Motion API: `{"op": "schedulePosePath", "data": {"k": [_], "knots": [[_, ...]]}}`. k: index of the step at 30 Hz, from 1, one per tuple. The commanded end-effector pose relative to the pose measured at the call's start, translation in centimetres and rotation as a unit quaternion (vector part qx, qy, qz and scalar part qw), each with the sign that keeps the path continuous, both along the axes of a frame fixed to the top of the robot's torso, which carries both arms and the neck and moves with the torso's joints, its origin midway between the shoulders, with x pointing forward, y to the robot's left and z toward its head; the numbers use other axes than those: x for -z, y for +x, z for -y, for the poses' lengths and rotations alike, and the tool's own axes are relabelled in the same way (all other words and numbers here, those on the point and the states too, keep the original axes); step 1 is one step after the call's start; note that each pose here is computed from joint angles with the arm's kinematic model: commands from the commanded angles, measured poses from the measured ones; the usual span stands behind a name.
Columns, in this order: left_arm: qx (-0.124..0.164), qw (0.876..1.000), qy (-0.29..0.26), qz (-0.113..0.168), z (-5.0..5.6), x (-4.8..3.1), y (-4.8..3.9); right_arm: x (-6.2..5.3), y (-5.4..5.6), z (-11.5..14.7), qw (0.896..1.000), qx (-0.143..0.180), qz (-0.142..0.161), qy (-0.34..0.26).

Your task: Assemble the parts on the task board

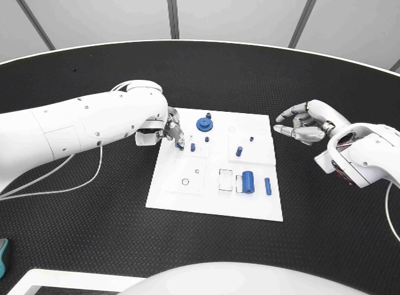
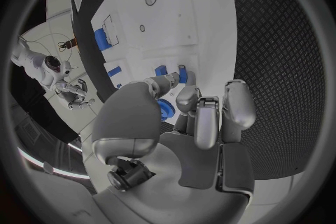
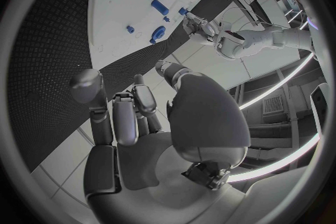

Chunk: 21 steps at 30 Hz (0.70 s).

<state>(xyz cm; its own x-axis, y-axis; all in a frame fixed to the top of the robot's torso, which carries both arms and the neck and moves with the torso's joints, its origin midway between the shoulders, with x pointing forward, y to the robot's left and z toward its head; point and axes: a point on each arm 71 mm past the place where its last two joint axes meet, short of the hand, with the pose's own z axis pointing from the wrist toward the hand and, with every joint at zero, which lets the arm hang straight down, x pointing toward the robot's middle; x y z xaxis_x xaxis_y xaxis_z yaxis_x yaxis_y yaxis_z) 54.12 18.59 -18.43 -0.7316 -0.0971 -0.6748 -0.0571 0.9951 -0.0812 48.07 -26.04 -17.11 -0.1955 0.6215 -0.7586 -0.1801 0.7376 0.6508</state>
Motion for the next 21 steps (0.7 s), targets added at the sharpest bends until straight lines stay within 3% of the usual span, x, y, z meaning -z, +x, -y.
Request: {"op": "schedulePosePath", "data": {"k": [1,21], "knots": [[-0.011,1.000,0.013,-0.002,-0.23,0.03,-0.05,0.00,0.00,-0.01,1.000,0.000,0.000,0.000],[-0.006,1.000,0.014,-0.007,0.05,0.30,-0.17,0.00,0.00,-0.08,1.000,-0.001,0.000,0.000]]}}
